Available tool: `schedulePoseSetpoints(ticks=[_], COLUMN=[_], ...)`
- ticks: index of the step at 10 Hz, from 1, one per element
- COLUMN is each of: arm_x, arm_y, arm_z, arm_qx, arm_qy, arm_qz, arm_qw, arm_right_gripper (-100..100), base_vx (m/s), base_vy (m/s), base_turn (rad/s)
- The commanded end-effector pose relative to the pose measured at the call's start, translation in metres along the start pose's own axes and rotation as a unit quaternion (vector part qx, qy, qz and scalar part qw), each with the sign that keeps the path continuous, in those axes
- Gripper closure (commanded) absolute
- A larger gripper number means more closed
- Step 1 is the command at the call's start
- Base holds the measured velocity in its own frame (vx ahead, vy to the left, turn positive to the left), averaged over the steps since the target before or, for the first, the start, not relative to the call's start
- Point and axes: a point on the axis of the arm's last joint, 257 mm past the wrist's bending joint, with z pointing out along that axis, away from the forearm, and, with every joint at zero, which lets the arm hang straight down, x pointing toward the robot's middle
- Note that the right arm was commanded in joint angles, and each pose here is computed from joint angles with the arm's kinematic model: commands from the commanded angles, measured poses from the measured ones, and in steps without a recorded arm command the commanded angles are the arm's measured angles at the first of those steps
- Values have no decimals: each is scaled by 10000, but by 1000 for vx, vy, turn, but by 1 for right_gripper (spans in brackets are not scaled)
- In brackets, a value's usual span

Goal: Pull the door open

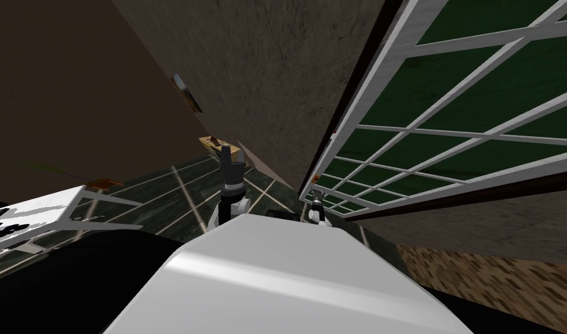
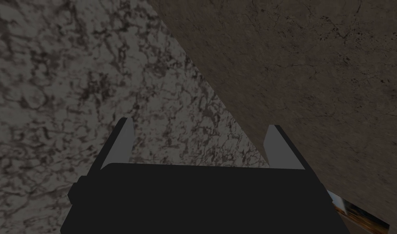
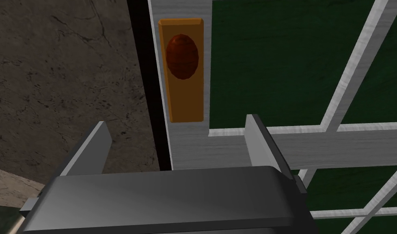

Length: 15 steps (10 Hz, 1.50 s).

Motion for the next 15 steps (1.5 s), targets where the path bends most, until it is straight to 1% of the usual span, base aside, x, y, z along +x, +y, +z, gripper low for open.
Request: schedulePoseSetpoints(ticks=[1, 2, 3, 5, 7, 9, 10, 11, 12, 15], arm_x=[0, -20, -23, -30, -25, -25, -13, -36, -36, -36], arm_y=[0, 251, 316, 597, 865, 865, 1075, 981, 981, 981], arm_z=[0, -23, -30, -62, -97, -97, -126, -106, -106, -106], arm_qx=[0, -106, -133, -249, -359, -359, -443, -404, -404, -404], arm_qy=[0, -9, -10, -12, -8, -8, 0, -20, -20, -20], arm_qz=[0, 24, 25, 27, 27, 27, 27, 9, 9, 9], arm_qw=[10000, 9999, 9999, 9997, 9994, 9994, 9990, 9992, 9992, 9992], arm_right_gripper=[-100, -100, -100, -100, -100, -100, -100, -100, 100, 100], base_vx=[-6, 152, 226, 225, 194, 79, 120, 76, -20, -20], base_vy=[-5, 34, 92, 59, -21, -14, -22, -17, 2, 1], base_turn=[-2, 153, 136, 98, 114, 11, 118, 34, -30, -3])
